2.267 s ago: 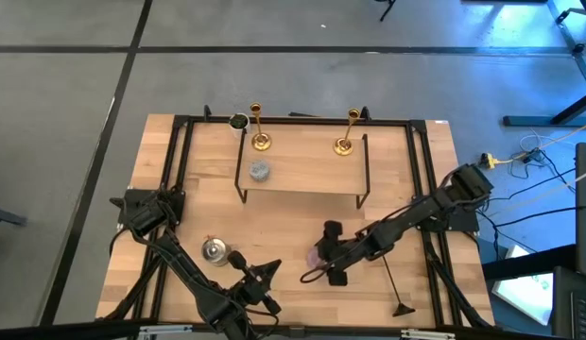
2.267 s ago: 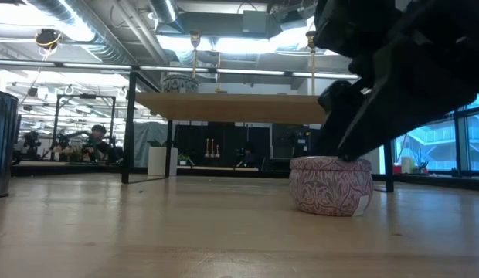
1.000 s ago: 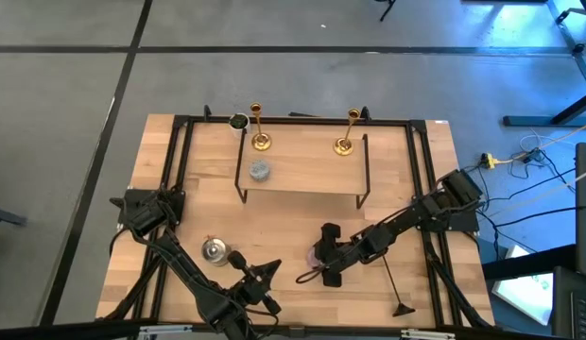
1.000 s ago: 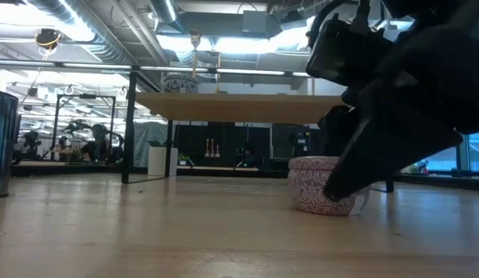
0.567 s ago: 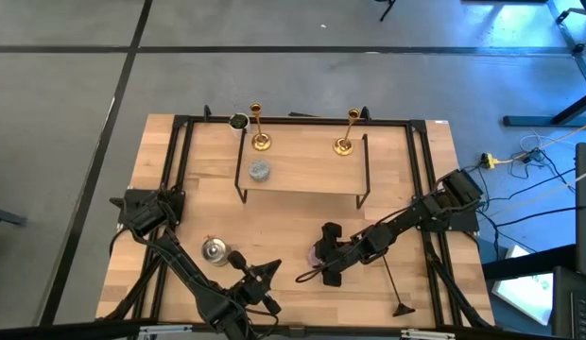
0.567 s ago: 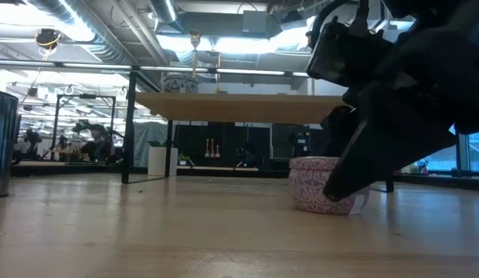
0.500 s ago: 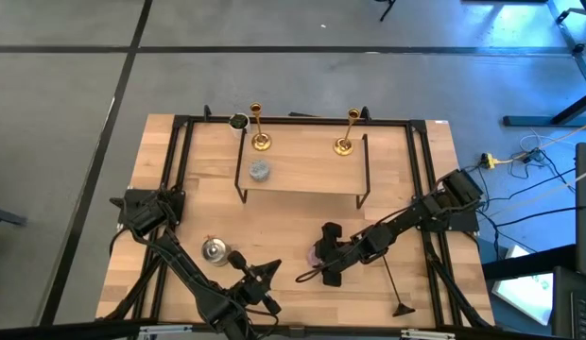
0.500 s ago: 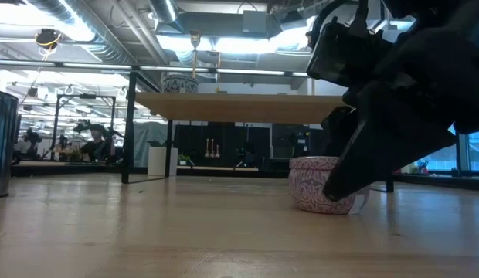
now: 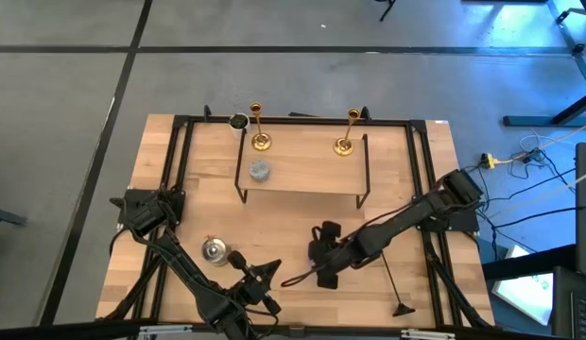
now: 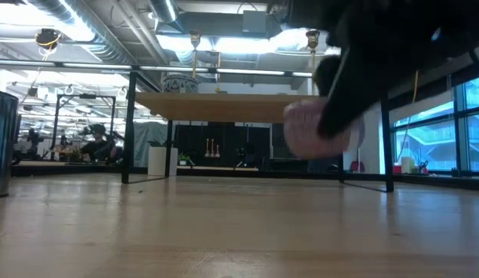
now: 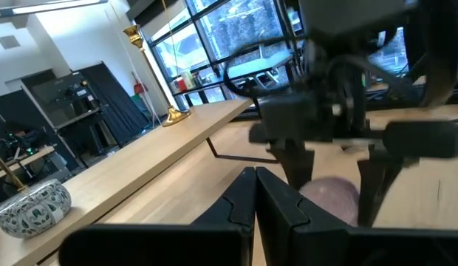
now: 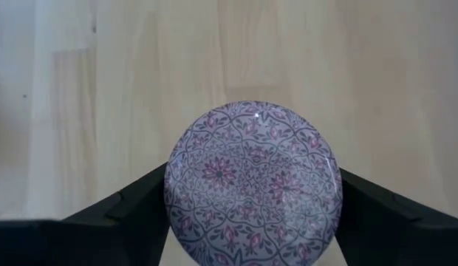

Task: Pick & Place candle stick holders
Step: Put the pink scented candle on the shelf

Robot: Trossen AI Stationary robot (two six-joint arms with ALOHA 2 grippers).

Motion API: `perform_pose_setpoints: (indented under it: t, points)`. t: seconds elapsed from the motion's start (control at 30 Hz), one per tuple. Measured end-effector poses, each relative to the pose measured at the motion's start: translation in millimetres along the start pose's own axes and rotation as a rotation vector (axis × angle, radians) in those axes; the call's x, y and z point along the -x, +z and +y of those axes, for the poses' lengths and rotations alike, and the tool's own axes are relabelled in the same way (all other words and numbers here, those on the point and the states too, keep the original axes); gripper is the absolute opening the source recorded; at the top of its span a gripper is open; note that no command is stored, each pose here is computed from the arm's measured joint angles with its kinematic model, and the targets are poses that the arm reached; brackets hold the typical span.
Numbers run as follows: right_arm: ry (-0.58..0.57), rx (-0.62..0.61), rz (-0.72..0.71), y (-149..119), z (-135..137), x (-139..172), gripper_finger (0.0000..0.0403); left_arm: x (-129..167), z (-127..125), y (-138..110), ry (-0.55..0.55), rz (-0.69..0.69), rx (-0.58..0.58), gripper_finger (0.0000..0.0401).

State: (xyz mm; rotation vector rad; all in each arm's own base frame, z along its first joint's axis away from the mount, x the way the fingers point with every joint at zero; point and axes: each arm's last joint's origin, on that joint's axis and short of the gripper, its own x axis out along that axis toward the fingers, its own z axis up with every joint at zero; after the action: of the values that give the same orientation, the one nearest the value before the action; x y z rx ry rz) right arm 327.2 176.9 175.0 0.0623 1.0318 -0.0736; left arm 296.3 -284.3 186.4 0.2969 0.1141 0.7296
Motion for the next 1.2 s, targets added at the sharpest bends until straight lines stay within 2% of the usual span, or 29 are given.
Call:
perform_pose_setpoints:
  t: [0.27,0.57,0.73,0.9,0.97,1.03,1.2]
  points:
    - [-0.137,0.088,0.17,24.3,-5.5,44.4,0.0301,0.2,0.0,0.0,-0.001,0.001,0.0,0.0006]
    - [-0.282,0.144,0.124,30.9,-31.9,104.1,0.0301,0.3,0.0,0.1,-0.002,0.001,0.008,0.0006]
    - [-0.32,0.089,0.03,35.1,-59.8,147.0,0.0301,0.3,0.0,0.0,-0.002,0.001,0.011,0.0006]
    - [-0.332,-0.025,-0.038,40.7,-97.9,179.2,0.0302,0.3,-0.2,0.1,-0.002,0.001,0.015,0.0006]
    - [-0.338,-0.082,-0.031,42.3,-114.7,184.9,0.0302,0.3,-0.2,0.1,-0.002,0.001,0.015,0.0006]
    - [-0.291,-0.136,0.009,45.4,-130.3,184.2,0.0302,0.3,-0.2,0.1,-0.002,0.001,0.015,0.0006]
    - [-0.218,-0.141,0.072,52.9,-156.7,176.0,0.0302,0.3,-0.2,0.1,-0.002,0.001,0.015,0.0006]
